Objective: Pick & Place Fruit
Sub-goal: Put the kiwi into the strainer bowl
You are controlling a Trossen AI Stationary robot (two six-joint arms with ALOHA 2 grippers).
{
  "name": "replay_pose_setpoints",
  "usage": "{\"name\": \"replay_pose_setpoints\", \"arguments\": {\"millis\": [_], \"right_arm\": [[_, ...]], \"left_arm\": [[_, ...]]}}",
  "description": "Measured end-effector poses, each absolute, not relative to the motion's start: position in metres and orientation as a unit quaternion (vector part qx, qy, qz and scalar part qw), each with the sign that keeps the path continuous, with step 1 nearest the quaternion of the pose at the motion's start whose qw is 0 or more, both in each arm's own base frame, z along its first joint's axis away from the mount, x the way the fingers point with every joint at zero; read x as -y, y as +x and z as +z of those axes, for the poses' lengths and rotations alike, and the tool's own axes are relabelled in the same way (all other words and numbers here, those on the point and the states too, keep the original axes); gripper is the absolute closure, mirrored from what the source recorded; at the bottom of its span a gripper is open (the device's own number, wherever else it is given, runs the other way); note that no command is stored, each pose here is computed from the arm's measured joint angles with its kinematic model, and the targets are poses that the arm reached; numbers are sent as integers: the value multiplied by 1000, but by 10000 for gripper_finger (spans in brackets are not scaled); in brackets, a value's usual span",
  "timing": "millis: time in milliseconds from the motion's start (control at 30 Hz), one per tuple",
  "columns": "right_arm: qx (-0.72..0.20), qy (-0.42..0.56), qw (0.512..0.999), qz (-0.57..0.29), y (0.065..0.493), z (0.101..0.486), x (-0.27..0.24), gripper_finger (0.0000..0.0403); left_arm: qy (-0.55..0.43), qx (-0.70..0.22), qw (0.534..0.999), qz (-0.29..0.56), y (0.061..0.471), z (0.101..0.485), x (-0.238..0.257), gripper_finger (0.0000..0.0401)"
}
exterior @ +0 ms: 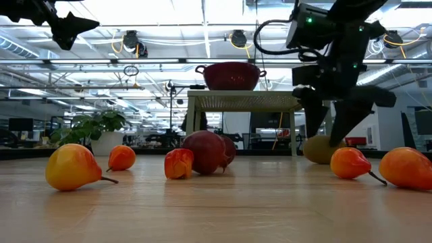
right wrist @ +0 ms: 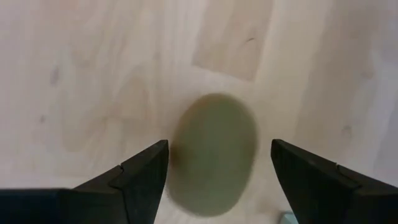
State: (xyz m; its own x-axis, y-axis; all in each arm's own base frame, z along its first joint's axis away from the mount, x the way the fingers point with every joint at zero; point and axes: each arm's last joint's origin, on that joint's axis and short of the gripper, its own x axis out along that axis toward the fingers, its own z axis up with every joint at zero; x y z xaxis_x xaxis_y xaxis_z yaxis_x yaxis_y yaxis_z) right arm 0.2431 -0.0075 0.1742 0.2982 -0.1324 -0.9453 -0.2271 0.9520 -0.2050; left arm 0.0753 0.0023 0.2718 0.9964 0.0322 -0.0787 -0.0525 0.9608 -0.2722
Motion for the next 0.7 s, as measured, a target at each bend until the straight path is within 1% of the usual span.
{"name": "replay_pose_setpoints", "arguments": {"millis": [100,267,433,700], "right_arm": [[-593,-137,793,16,240,167,10,124],[-589,-139,796,17,235,155,10,124],[-582,-134,802,12,234,151,10,124],[-597,-130,792,14,226,143,9,124]], "left_arm": [[-144,-36,989,22,75,272,-2,128],[-156,-36,987,22,75,272,-2,128],[-160,-35,986,22,75,272,-2,128],[-160,-35,986,22,75,272,-2,128]]}}
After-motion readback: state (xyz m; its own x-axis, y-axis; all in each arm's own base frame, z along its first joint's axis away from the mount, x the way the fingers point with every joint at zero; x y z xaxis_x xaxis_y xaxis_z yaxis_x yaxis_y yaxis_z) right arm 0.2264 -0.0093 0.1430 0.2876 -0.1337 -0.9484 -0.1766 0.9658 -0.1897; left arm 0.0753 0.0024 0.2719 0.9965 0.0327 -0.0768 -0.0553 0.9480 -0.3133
